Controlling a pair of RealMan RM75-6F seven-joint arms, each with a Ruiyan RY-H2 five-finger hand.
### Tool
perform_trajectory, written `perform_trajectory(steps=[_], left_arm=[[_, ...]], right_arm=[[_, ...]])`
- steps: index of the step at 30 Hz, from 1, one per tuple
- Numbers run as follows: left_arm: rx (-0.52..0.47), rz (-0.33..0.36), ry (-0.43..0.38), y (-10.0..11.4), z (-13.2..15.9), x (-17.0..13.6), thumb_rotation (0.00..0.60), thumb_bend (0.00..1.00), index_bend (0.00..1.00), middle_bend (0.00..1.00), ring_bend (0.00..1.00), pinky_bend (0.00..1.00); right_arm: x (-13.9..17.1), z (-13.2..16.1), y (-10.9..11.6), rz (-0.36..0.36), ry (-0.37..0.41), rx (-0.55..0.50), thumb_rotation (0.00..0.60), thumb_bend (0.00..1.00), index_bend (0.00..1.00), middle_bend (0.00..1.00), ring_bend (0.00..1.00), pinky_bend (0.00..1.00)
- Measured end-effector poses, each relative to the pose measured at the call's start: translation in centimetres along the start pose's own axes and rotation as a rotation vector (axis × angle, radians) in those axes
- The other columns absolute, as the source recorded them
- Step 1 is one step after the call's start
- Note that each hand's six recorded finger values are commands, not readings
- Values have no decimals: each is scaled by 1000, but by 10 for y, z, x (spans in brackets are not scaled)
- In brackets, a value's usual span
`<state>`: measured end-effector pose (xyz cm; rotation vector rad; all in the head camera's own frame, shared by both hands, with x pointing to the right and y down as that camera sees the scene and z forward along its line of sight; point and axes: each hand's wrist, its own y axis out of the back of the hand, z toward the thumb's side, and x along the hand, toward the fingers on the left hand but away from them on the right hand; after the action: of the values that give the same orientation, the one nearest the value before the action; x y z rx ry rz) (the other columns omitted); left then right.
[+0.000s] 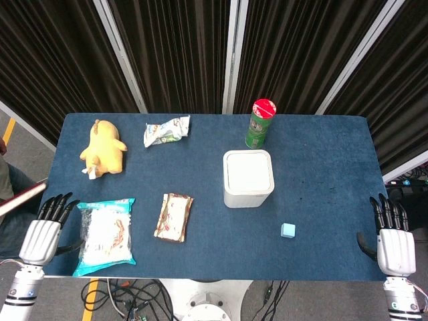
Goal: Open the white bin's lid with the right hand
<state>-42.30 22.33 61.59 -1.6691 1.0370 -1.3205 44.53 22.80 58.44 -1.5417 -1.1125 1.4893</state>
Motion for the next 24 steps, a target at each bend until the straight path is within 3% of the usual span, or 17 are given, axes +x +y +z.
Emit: perform_trajectory(steps=[14, 24], left_arm=[[-2, -9, 2, -2, 0, -1, 600, 44, 134, 53, 0, 86], [-1, -24, 10, -9, -4, -3, 600, 44, 134, 53, 0, 85]], right_arm=[[-2, 5, -5, 40, 13, 0, 600, 218, 0, 0, 0, 0], [-21, 40, 3, 44, 137, 7, 600, 216, 0, 0, 0, 0]])
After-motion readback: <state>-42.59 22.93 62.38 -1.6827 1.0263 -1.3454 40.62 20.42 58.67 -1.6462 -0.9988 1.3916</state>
